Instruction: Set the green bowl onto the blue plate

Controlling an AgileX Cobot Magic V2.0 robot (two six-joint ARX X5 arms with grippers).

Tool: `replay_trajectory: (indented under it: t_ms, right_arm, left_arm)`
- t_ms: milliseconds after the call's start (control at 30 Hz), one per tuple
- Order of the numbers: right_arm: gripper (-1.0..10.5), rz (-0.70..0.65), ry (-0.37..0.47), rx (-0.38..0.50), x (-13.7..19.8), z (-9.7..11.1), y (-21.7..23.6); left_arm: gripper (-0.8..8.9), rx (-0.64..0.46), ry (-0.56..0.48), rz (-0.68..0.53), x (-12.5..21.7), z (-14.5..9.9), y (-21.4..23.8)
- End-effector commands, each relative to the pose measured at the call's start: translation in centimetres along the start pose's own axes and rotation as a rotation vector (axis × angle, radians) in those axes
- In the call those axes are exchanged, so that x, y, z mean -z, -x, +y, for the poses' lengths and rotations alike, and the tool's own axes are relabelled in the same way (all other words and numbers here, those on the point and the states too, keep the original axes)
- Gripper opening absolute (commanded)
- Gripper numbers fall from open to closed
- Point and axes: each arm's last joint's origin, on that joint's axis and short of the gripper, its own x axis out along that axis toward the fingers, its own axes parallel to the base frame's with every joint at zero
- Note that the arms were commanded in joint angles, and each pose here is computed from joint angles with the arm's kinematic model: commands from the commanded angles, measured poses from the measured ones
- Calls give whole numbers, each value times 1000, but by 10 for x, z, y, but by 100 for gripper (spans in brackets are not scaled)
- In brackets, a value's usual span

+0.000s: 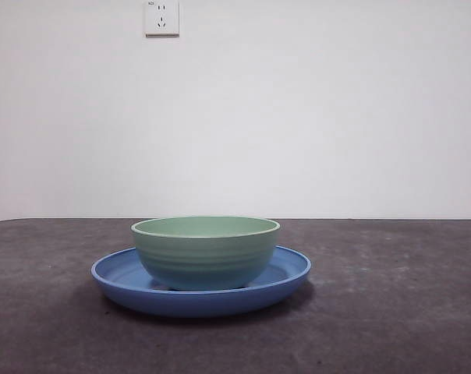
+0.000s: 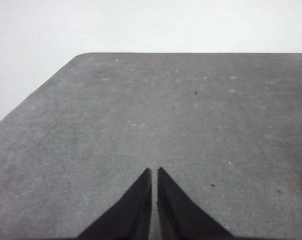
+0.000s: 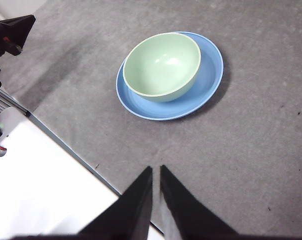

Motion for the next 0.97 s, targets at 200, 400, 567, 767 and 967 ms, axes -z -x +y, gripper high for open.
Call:
replay_trajectory:
  t_ms: [200,400,567,767,967]
  right_arm:
    - [23,-7,-7,-10,-2,2,0]
    - [23,-7,-7,-11,-2,2,0]
    - [23,-7,-7,-10,-2,2,0]
    - [23,-7,-7,-10,-2,2,0]
    - [23,-54,-42,27,0,-6,6]
  left_arm:
    - [19,8,-3,23,7,-2,-2]
    - [19,8,-3,23,7,-2,-2]
    - [19,8,-3,23,7,-2,-2]
    - [19,8,-3,23,7,-2,-2]
    - [19,8,-3,23,7,-2,-2]
